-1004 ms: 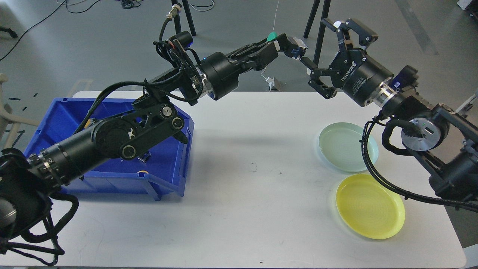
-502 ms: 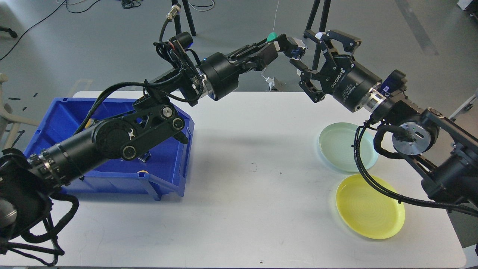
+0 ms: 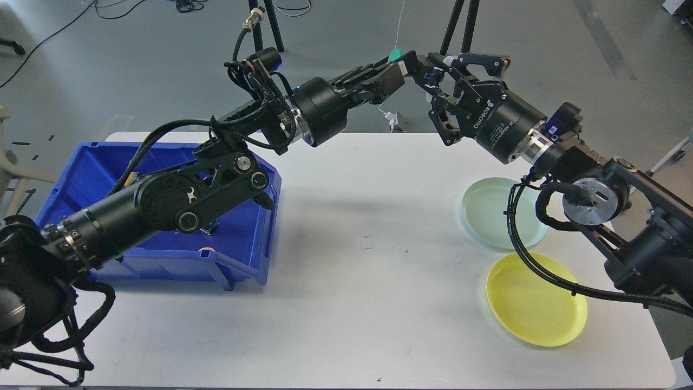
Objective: Pass button and place on color plate
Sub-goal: 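Carry the green button toward the right gripper as the right gripper approaches, then grasp the green button with the right gripper and open the left gripper, then lower the green button onto the light blue plate and open the right gripper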
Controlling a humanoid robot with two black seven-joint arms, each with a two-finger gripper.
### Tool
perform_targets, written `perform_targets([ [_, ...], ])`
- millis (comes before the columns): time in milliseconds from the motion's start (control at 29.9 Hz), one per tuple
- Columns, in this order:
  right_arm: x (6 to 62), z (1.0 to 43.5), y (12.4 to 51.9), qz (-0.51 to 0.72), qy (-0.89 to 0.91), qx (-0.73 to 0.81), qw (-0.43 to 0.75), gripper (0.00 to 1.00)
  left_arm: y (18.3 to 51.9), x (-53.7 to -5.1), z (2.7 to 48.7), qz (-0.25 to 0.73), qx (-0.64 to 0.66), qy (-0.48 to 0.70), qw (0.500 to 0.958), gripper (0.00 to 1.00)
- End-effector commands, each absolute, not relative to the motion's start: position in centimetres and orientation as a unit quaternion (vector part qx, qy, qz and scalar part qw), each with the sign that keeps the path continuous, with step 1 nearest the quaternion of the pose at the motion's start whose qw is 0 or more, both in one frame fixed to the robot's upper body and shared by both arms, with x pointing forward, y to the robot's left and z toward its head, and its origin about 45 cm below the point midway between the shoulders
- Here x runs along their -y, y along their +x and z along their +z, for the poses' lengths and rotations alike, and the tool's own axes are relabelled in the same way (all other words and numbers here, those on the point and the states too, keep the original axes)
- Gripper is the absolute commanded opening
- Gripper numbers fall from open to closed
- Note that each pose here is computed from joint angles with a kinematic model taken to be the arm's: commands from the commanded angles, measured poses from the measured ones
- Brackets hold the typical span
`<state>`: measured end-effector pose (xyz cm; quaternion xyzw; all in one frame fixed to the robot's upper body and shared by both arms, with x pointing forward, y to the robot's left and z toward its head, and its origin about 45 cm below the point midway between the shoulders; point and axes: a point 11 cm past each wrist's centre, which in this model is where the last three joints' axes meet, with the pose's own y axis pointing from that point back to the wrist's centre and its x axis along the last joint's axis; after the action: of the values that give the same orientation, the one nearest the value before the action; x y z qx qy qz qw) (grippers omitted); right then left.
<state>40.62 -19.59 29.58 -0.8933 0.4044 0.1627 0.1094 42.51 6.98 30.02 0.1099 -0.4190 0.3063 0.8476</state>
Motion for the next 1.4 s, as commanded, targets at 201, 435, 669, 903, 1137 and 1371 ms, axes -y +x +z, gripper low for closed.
perform_targets([
  [201, 19.7, 29.7, 40.8, 0.161, -0.893, -0.406, 0.11, 0.12, 42.5, -7.0, 29.8, 0.307, 0.416, 0.116, 0.848, 0.53],
  [435, 20.1, 29.9, 40.8, 0.158, -0.891, -0.41, 0.112, 0.12, 42.2, -6.0, 30.1, 0.305, 0.414, 0.099, 0.852, 0.82],
  [669, 25.2, 28.5, 40.9, 0.15, -0.872, -0.461, 0.074, 0.15, 43.1, -7.1, 31.6, 0.353, 0.399, 0.07, 0.843, 0.89],
  [903, 31.6, 23.6, 38.6, 0.159, -0.846, -0.508, -0.034, 0.15, 44.3, -9.0, 32.4, 0.406, 0.316, 0.034, 0.857, 0.89],
  [1137, 37.9, 15.9, 36.6, 0.22, -0.781, -0.56, -0.168, 0.15, 45.5, -10.4, 32.4, 0.443, 0.264, 0.018, 0.857, 0.92],
  [1371, 38.0, 11.9, 35.9, 0.251, -0.766, -0.558, -0.194, 0.15, 45.5, -10.5, 32.6, 0.444, 0.265, 0.017, 0.856, 0.94],
])
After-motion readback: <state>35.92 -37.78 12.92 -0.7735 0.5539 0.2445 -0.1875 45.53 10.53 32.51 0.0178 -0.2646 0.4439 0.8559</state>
